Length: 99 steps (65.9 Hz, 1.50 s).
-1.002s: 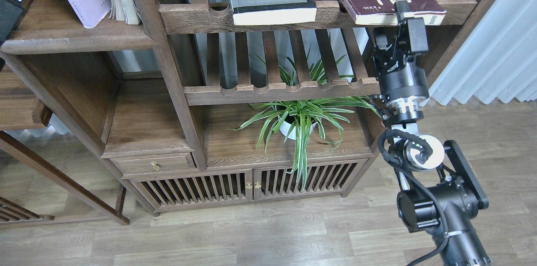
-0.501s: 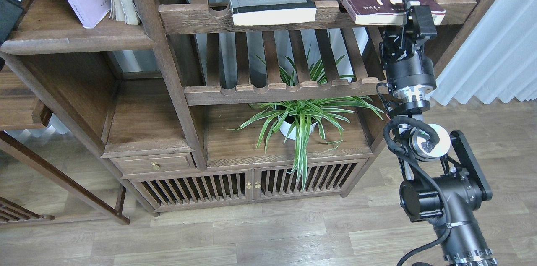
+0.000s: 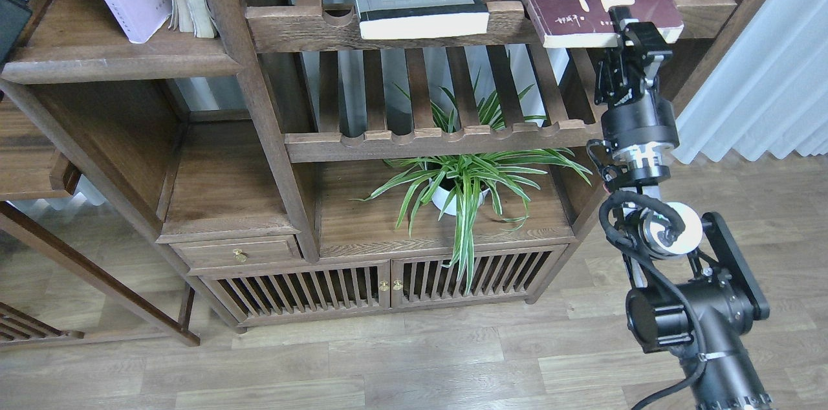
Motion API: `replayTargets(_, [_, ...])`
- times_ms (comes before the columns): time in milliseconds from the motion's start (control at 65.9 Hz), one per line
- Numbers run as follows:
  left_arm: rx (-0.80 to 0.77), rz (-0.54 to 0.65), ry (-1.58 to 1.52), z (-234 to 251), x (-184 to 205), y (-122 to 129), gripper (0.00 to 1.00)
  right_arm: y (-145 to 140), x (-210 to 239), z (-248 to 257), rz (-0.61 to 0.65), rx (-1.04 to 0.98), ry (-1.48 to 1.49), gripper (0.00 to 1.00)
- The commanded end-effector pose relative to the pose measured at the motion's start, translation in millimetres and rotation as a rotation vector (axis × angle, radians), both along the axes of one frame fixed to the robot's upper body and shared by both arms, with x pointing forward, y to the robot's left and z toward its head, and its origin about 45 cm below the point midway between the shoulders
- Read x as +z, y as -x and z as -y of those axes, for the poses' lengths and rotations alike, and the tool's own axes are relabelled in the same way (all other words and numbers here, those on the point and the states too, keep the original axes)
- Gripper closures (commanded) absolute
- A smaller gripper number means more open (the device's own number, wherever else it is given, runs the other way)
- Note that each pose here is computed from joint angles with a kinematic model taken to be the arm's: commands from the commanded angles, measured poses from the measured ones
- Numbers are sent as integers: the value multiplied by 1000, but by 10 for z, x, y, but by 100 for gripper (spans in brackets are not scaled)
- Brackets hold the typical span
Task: Organize books on shelf
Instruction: 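Pull the dark red book down off the top shelf, then grasp the dark red book with the left gripper from the right gripper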
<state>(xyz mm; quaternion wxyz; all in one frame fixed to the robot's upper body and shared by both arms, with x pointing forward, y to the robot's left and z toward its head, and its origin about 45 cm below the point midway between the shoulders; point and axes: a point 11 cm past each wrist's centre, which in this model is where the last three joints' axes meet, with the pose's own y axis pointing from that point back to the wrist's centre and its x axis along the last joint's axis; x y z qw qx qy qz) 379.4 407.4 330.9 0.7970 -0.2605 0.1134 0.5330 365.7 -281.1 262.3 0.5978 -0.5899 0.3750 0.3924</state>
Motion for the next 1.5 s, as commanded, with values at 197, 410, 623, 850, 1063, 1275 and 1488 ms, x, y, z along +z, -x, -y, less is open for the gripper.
replayTargets(197, [30,-64,17,-71,-263,-2,0,791,-263,607,32,-123,-73,98])
replayTargets(410, [-38,-170,52,258,-736,73,0,1425,-857,854,-202,-157,-37,98])
replayTargets(623, [-141,-317,78,734,-1343,292,0,1685,-1141,681,-313,-109,-43,98])
replayTargets(850, [-184,-421,216,1189,-1848,590,0,1857,-1403,210,-410,21,-78,98])
replayTargets(1063, [-263,-568,636,2162,-2269,1050,1,1929,-1532,-422,-445,249,-95,97])
replayTargets(1275, [-319,-632,837,2515,-2245,1214,1,2039,-1714,-686,-493,370,-57,97])
replayTargets(1488, [-349,-677,842,2642,-2310,1327,1,2106,-1745,-947,-499,435,-89,97])
